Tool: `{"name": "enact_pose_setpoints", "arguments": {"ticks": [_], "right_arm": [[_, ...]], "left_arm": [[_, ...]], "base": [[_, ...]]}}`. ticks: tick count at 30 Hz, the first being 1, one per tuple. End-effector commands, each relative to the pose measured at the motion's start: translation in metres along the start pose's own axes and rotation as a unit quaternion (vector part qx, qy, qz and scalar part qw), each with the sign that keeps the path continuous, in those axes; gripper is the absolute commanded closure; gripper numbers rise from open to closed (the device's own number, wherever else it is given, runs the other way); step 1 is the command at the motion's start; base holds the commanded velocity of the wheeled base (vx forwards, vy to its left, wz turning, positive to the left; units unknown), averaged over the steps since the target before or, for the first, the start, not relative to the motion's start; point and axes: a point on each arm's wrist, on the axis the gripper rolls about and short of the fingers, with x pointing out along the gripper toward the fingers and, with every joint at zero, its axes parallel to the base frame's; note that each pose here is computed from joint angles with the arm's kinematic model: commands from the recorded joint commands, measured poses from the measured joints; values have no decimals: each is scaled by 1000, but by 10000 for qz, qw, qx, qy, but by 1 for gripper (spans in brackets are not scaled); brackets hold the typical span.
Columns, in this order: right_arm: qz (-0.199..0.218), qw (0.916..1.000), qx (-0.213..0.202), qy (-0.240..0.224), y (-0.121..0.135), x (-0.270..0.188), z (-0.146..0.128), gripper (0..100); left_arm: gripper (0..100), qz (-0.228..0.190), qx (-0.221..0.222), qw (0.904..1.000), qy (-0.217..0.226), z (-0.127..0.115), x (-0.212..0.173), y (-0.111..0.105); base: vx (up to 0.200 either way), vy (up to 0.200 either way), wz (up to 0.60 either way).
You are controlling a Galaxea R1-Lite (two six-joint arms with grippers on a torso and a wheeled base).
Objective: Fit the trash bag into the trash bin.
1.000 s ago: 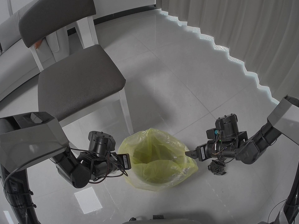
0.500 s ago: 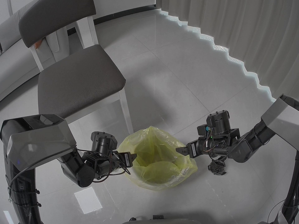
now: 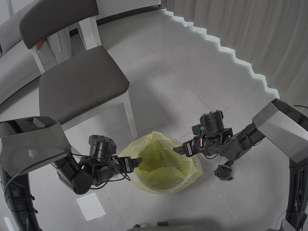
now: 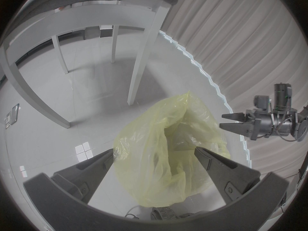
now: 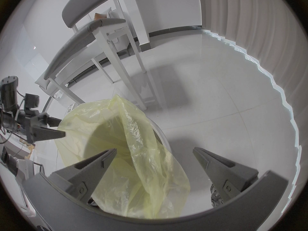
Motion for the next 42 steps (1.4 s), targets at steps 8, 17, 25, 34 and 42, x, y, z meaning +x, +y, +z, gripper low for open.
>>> {"name": "enact_pose_setpoints", "arguments": {"ticks": [8,17,25,34,42], "right_arm": [[24,9992,-340,208,0,27,-14,0],[-4,9983,-562,161,-3,30,-12,100],[-76,9983,-556,163,-5,30,-12,100],[-222,9985,-488,-105,-20,28,5,100],[-294,9984,-452,-174,-28,30,22,100]], "left_arm": [[0,12,-18,9998,-173,7,-16,-2],[0,23,-19,9998,-204,5,-20,-1],[0,18,-41,9996,-293,-1,-22,5],[0,12,-60,9992,-400,4,-22,6],[0,8,-75,9991,-407,4,-20,6]], "base": [[0,0,0],[0,0,0],[0,0,0],[0,0,0],[0,0,0]]}}
